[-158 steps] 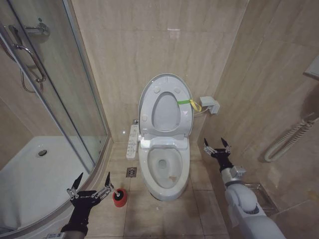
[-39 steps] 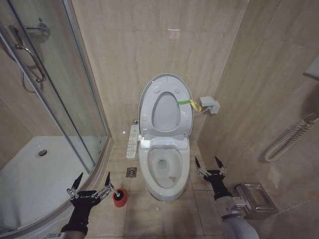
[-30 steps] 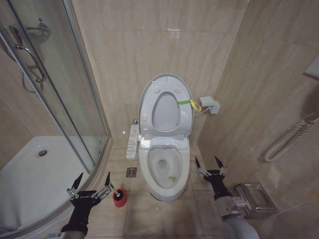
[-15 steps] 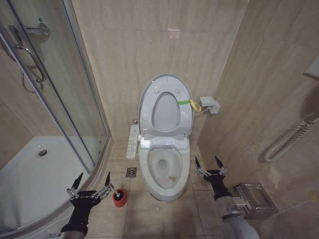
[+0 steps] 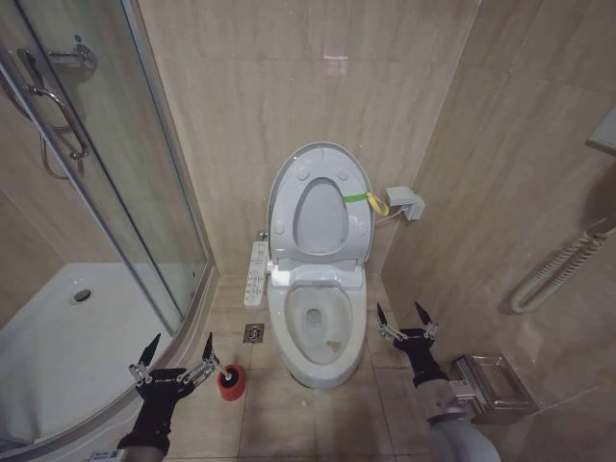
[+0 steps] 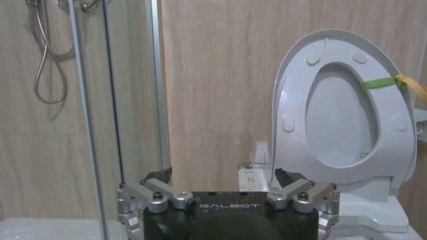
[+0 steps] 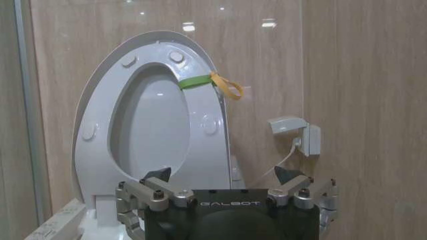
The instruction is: Open the toilet lid, clean the toilet bowl with a toilet brush, close the toilet lid, and flush.
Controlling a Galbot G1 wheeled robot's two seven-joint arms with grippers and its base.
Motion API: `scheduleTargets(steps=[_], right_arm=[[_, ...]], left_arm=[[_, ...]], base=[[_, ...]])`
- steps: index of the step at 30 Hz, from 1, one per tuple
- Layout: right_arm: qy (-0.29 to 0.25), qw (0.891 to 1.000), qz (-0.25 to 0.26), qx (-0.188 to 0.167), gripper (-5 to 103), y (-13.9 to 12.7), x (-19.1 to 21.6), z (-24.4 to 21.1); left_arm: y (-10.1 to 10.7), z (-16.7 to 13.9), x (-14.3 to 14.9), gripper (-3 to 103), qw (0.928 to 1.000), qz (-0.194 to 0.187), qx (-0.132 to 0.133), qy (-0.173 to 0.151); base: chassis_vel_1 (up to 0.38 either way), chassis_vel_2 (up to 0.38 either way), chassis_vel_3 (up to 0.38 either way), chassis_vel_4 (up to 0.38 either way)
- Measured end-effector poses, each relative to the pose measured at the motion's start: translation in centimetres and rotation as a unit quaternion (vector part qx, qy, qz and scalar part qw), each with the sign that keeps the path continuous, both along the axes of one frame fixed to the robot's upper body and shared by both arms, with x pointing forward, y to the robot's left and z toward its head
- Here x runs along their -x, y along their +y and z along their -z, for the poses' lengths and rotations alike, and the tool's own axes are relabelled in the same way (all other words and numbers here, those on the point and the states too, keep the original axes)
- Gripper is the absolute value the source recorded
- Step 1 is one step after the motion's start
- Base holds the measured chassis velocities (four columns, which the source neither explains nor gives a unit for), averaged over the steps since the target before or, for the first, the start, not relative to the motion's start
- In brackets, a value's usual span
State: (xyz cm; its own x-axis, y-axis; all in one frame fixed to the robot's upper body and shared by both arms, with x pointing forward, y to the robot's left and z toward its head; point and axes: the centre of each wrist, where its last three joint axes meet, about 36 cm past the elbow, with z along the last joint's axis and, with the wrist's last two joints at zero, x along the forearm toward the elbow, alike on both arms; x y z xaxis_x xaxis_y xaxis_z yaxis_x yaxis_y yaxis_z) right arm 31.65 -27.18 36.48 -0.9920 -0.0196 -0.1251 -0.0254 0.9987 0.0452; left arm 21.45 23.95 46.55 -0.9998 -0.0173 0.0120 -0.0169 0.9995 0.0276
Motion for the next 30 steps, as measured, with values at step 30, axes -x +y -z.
scheduleTargets(steps=[30], right_arm=[[0.0, 1.0, 0.0, 0.0, 100, 0.0, 0.0, 0.0]], left_arm=[[0.0, 0.0, 0.0, 100, 1.0, 0.0, 0.0, 0.0]], base=[[0.0, 0.0, 0.0, 0.0]])
